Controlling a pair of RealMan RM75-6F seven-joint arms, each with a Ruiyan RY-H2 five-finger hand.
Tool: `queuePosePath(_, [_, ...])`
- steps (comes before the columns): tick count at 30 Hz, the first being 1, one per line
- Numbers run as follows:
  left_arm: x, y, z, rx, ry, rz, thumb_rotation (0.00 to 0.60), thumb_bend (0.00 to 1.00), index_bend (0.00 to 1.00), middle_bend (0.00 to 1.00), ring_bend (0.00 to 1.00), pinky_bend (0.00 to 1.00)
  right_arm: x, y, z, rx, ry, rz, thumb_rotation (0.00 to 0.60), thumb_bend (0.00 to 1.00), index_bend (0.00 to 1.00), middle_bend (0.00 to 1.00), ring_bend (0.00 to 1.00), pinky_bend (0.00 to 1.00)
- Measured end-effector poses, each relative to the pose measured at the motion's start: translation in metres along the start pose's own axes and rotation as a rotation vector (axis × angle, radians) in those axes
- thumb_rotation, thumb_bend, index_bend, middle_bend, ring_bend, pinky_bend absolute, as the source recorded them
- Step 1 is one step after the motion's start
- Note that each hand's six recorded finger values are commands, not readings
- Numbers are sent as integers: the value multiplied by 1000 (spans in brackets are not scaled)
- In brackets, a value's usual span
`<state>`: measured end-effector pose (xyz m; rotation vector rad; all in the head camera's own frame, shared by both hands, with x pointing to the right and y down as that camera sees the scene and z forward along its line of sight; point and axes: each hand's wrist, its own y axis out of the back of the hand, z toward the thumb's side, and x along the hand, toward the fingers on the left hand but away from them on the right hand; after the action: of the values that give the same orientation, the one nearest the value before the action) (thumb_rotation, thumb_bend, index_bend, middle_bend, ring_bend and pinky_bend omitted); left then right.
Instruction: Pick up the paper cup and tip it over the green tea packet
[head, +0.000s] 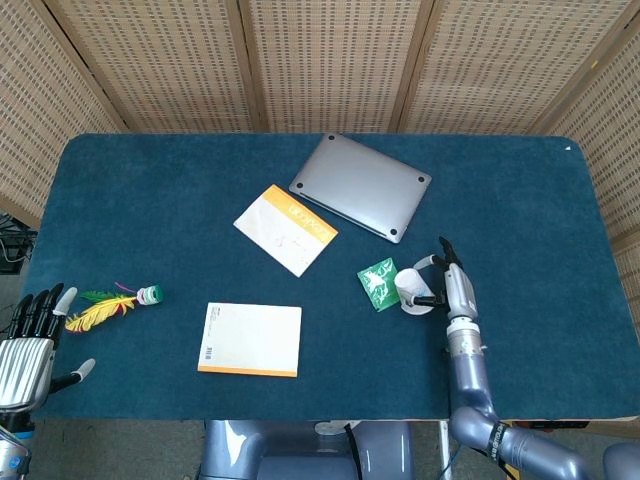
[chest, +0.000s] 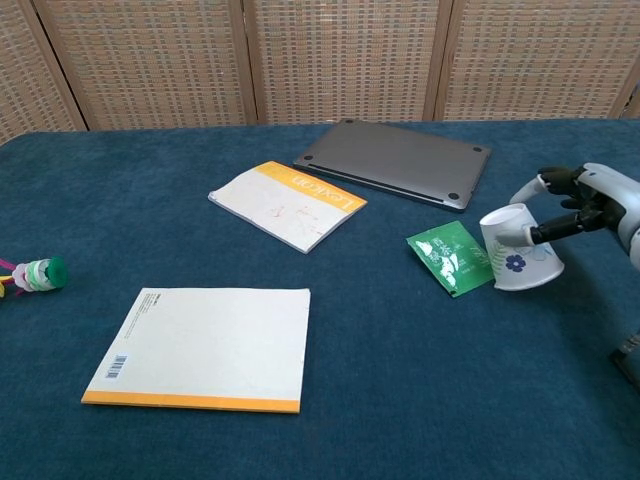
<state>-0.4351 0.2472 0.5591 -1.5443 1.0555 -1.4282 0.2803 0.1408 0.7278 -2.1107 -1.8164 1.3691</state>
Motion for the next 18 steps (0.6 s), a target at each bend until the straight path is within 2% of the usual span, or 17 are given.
queuePosePath(7, [0,1,0,-4,0,2,600,144,0,0,0,0,2,9,-10,9,-23,-21,600,200,513,0,0,0])
queuePosePath(18, [-1,2,0,-3,-2,4,600,145,0,0,0,0,14,28,-11,35,15,-78,600,226,412,0,0,0])
